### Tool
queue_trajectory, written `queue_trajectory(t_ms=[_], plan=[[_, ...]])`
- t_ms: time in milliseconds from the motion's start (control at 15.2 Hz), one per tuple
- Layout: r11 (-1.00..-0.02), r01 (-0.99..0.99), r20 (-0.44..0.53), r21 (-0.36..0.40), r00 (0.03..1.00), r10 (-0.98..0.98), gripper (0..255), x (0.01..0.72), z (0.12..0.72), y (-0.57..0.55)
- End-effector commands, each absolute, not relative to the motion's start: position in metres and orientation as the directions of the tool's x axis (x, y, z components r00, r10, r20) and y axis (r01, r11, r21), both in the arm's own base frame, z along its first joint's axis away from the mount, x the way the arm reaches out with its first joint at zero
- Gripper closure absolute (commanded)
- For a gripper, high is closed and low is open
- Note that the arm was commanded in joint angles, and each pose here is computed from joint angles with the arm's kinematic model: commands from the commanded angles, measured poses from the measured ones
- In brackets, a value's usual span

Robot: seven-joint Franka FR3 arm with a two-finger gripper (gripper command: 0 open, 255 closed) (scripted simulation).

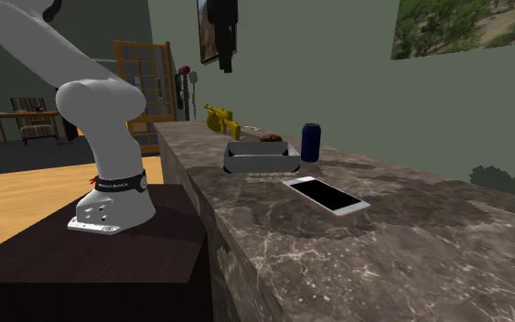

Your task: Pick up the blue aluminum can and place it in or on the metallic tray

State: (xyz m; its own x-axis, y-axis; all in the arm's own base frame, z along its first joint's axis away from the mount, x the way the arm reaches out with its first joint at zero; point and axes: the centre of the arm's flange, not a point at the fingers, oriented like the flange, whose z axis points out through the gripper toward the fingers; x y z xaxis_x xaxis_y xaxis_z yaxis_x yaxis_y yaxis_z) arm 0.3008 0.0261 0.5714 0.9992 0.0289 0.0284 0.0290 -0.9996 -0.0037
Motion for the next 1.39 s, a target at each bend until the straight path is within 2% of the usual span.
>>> queue_trajectory(t_ms=[0,1320], plan=[[-1.000,0.029,0.028,-0.004,0.999,0.029,0,0.301,0.571,0.026],[-0.987,0.160,0.013,0.019,0.987,0.160,0,0.523,0.442,0.096]])
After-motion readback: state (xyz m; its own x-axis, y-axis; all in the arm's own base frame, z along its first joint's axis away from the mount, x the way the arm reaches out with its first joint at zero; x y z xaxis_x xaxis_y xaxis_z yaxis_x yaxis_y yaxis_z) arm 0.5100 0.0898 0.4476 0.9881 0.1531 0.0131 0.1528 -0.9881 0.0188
